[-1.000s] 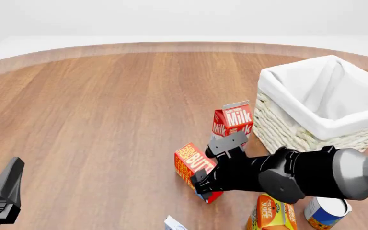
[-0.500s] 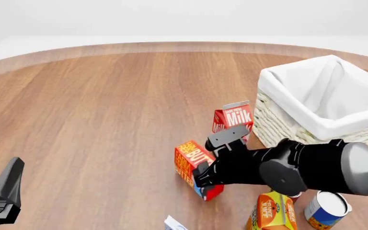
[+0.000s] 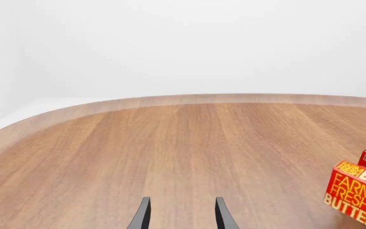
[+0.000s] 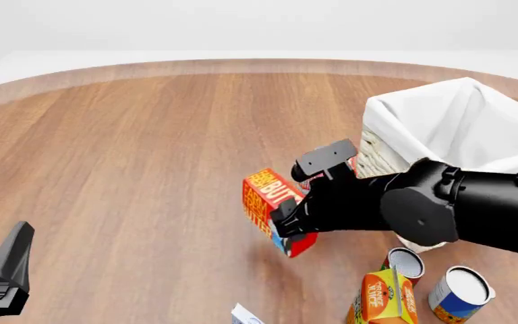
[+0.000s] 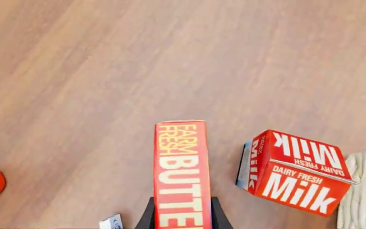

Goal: Pick up the cream cheese box and the butter, and put them in the basket.

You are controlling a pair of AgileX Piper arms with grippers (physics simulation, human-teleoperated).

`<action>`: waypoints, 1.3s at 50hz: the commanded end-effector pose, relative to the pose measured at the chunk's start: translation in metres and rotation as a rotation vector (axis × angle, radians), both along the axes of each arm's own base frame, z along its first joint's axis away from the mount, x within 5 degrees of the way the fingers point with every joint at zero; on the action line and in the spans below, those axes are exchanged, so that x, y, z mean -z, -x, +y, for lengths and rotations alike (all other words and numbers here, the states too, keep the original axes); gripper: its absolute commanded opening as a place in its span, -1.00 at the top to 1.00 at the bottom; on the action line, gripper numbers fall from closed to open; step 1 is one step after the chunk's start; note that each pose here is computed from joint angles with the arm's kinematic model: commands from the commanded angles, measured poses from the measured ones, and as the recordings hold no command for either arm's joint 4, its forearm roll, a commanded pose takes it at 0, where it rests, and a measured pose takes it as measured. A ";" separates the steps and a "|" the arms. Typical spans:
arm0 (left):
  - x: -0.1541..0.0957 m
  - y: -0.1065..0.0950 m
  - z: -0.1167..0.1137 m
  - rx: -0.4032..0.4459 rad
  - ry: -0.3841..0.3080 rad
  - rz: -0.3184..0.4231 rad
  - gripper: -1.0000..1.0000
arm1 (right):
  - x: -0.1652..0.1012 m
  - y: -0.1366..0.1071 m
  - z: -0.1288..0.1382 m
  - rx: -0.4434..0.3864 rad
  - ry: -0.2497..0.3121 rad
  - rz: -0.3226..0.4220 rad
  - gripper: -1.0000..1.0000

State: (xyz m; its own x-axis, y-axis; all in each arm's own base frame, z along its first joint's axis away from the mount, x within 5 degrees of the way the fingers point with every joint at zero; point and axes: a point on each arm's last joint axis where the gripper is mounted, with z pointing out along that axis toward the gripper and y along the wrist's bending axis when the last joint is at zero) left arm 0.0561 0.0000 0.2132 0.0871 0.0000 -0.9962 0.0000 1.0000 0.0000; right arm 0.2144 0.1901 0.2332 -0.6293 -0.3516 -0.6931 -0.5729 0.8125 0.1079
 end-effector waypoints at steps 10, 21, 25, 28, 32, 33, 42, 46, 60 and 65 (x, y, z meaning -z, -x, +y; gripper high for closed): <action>0.000 0.000 0.000 0.000 0.000 0.000 -1.00 | -0.065 0.007 -0.020 0.004 -0.058 -0.127 1.00; 0.000 0.000 0.000 0.000 0.000 0.000 -1.00 | -0.108 0.013 -0.042 0.038 -0.103 -0.232 1.00; 0.000 0.000 0.000 0.000 0.000 0.000 -1.00 | -0.118 0.009 -0.045 0.054 -0.115 -0.266 1.00; 0.000 0.000 0.000 0.000 0.000 0.000 -1.00 | -0.125 0.006 -0.048 0.066 -0.125 -0.287 1.00; 0.000 0.000 0.000 0.000 0.000 0.000 -1.00 | -0.129 0.005 -0.050 0.077 -0.133 -0.298 1.00; 0.000 0.000 0.000 0.000 0.000 0.000 -1.00 | -0.137 0.004 -0.059 0.108 -0.145 -0.333 1.00; 0.000 0.000 0.000 0.000 0.000 0.000 -1.00 | -0.158 0.002 -0.108 0.307 -0.193 -0.441 1.00; 0.000 0.000 0.000 0.000 0.000 0.000 -1.00 | -0.173 0.006 -0.140 0.460 -0.217 -0.487 1.00; 0.000 0.000 0.000 0.000 0.000 0.000 -1.00 | -0.173 0.018 -0.170 0.622 -0.267 -0.527 1.00; 0.000 0.000 0.000 0.000 0.000 0.000 -1.00 | -0.172 0.023 -0.177 0.671 -0.291 -0.530 1.00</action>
